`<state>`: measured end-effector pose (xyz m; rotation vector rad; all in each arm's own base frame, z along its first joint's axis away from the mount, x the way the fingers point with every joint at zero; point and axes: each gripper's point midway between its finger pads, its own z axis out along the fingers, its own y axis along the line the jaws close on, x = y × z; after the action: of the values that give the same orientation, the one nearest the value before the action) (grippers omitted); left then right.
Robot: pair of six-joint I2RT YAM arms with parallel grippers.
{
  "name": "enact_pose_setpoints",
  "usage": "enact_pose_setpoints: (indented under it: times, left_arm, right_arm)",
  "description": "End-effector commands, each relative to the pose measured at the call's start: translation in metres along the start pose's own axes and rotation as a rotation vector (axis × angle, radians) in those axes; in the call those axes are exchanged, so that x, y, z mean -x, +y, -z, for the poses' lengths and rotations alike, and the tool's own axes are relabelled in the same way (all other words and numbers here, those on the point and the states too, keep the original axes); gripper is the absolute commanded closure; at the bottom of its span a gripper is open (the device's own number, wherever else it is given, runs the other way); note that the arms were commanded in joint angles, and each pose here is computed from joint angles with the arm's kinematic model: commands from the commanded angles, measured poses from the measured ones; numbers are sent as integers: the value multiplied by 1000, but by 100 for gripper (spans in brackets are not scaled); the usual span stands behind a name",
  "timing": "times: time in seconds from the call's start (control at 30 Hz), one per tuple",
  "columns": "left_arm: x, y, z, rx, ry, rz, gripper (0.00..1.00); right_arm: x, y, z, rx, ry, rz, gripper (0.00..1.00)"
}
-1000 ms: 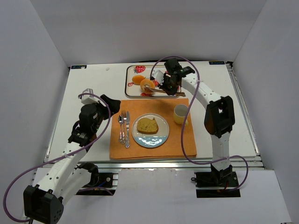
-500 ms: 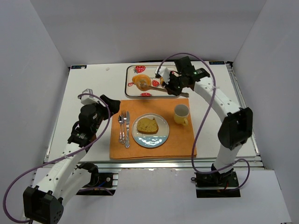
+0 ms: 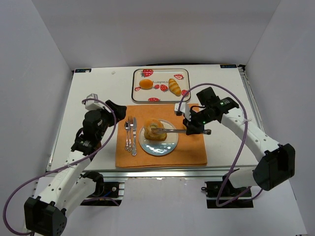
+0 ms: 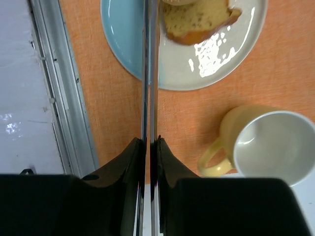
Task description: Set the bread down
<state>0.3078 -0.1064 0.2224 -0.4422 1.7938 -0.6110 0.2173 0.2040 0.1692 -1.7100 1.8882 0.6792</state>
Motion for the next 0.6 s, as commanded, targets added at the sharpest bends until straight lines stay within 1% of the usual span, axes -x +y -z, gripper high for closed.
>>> enact_pose_setpoints:
  times: [0.0, 0.13, 0.27, 0.3, 0.57]
  left_arm:
    - [7, -7, -1, -15, -7, -17, 8]
    - [7, -7, -2, -17, -7, -17, 8]
    - [8, -8, 0, -20, -13, -12, 8]
    - [8, -7, 1, -19, -14, -10, 8]
    - [9, -6, 3, -19, -28, 2, 8]
  right_arm:
    - [-1, 2, -6, 7, -10, -8, 100]
    - [-5, -11, -11, -29, 15, -31, 99]
    - [-4, -19, -16, -37, 28, -49, 90]
    - [-5, -19, -16, -38, 33, -50, 84]
    - [-8, -19, -16, -33, 48, -47, 71]
